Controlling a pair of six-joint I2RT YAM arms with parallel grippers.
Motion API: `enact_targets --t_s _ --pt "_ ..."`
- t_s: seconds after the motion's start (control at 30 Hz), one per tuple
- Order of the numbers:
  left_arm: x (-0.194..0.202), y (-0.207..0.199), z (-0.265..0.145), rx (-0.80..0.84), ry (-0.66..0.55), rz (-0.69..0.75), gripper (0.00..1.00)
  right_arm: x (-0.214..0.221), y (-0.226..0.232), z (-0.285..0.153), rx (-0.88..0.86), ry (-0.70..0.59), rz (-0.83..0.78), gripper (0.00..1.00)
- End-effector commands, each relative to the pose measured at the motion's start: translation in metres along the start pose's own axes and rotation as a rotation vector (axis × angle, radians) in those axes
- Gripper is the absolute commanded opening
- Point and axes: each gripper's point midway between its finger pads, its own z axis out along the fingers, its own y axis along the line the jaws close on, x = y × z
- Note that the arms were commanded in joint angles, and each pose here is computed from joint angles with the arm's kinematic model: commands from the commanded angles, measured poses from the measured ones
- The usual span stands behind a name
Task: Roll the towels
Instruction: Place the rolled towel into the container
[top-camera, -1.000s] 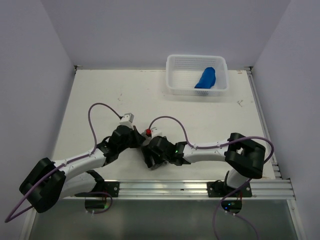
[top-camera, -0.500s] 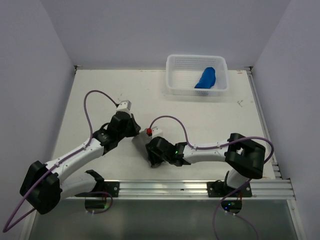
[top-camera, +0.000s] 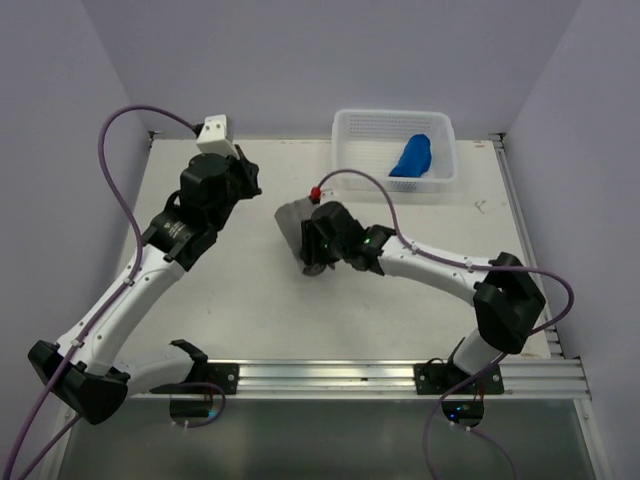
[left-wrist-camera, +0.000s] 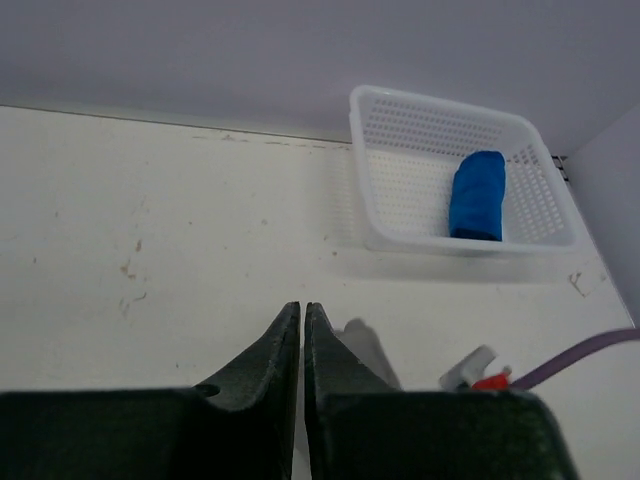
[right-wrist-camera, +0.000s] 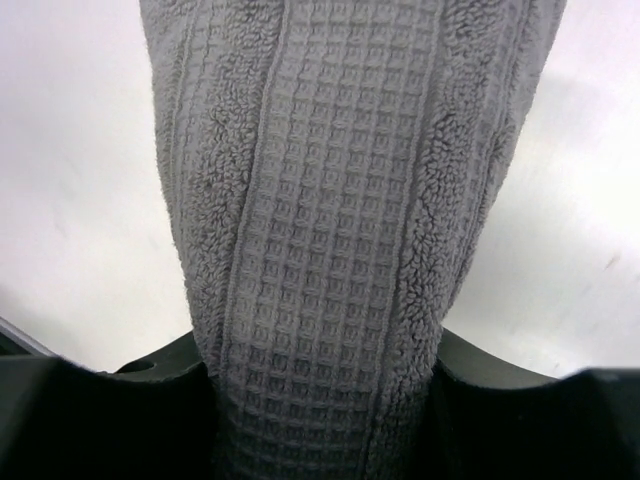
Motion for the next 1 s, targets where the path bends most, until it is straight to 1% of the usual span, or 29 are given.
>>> enact_targets --t_s 0.0,0.03,0.07,0.1,0.13,0.17,0.2,0.23,0.27,0.3,0.33,0.37,0.4,0.47,0.5,0.53,0.6,0.8,0.97 --pt "0.033 0.035 0.002 -0.11 0.052 0.11 0.09 -0.125 -0.011 -0.043 -0.07 -0.206 0.077 0.04" --pt "0.037 0.04 0.001 -0.114 0.044 0.118 0.1 -0.151 -0.015 -0.047 -0.066 -0.229 0.084 0.04" --pt "0.046 0.044 0.001 -0.121 0.05 0.128 0.1 -0.166 -0.023 -0.049 -0.058 -0.246 0.094 0.04" --pt "0.062 0.052 0.005 -0.14 0.074 0.146 0.1 -0.187 -0.046 -0.05 -0.028 -0.274 0.124 0.04" --pt "0.066 0.061 0.005 -0.176 0.075 0.16 0.09 -0.208 -0.052 -0.048 -0.029 -0.297 0.137 0.04" --pt "0.072 0.066 0.007 -0.196 0.085 0.169 0.1 -0.22 -0.063 -0.047 -0.02 -0.309 0.156 0.04" --pt "0.078 0.069 0.008 -0.205 0.096 0.177 0.1 -0.235 -0.088 -0.045 0.01 -0.329 0.192 0.04" --pt "0.08 0.07 0.009 -0.207 0.101 0.178 0.1 -0.245 -0.099 -0.043 0.025 -0.345 0.215 0.04" --pt "0.084 0.068 0.012 -0.199 0.111 0.183 0.1 -0.258 -0.108 -0.032 0.039 -0.353 0.227 0.04" --pt "0.086 0.067 0.014 -0.195 0.118 0.187 0.1 -0.268 -0.128 -0.028 0.067 -0.366 0.247 0.04" --pt "0.087 0.067 0.015 -0.192 0.124 0.187 0.1 -0.283 -0.132 -0.03 0.053 -0.39 0.256 0.04" --pt "0.091 0.066 0.017 -0.189 0.136 0.189 0.1 -0.287 -0.14 -0.021 0.055 -0.385 0.263 0.04" --pt "0.094 0.065 0.018 -0.182 0.145 0.191 0.09 -0.285 -0.159 0.0 0.08 -0.359 0.282 0.04" --pt "0.098 0.065 0.02 -0.18 0.157 0.193 0.1 -0.297 -0.172 0.011 0.09 -0.369 0.293 0.04" --pt "0.098 0.065 0.021 -0.181 0.159 0.196 0.1 -0.289 -0.182 0.034 0.106 -0.333 0.297 0.04" --pt "0.099 0.065 0.021 -0.181 0.164 0.198 0.09 -0.296 -0.185 0.036 0.111 -0.347 0.289 0.04" --pt "0.101 0.064 0.022 -0.176 0.171 0.198 0.1 -0.288 -0.201 0.056 0.137 -0.322 0.306 0.05" --pt "0.104 0.059 0.023 -0.151 0.183 0.194 0.1 -0.27 -0.234 0.08 0.192 -0.299 0.339 0.06" --pt "0.102 0.057 0.021 -0.137 0.18 0.19 0.09 -0.243 -0.252 0.103 0.214 -0.216 0.358 0.08"
